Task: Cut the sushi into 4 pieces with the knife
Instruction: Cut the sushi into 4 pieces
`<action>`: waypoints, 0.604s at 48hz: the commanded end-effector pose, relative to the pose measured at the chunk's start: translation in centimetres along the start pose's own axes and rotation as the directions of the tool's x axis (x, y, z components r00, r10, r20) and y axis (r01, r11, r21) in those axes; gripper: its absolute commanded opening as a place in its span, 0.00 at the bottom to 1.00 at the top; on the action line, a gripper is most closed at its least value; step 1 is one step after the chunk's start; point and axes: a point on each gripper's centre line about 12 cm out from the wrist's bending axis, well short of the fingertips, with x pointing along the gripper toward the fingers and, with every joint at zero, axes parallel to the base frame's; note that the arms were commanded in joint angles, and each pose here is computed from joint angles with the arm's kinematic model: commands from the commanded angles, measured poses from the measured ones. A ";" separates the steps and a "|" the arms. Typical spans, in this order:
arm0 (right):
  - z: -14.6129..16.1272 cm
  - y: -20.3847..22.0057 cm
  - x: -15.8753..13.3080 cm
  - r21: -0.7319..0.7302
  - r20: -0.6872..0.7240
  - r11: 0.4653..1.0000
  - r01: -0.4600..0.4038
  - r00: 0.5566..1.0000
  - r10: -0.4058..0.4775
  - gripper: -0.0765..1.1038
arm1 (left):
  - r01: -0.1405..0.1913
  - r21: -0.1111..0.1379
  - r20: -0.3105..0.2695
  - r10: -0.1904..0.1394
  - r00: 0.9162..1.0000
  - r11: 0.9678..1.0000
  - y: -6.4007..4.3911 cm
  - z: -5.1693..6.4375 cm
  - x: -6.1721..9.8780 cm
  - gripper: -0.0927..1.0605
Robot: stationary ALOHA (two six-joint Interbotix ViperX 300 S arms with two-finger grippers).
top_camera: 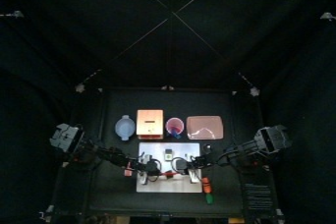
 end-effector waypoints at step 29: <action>2.2 -2.6 -1.0 -0.037 0.053 0.997 0.062 0.997 -0.060 0.18 | 0.003 0.008 -0.022 -0.003 1.000 1.000 -0.2 -0.4 0.6 0.29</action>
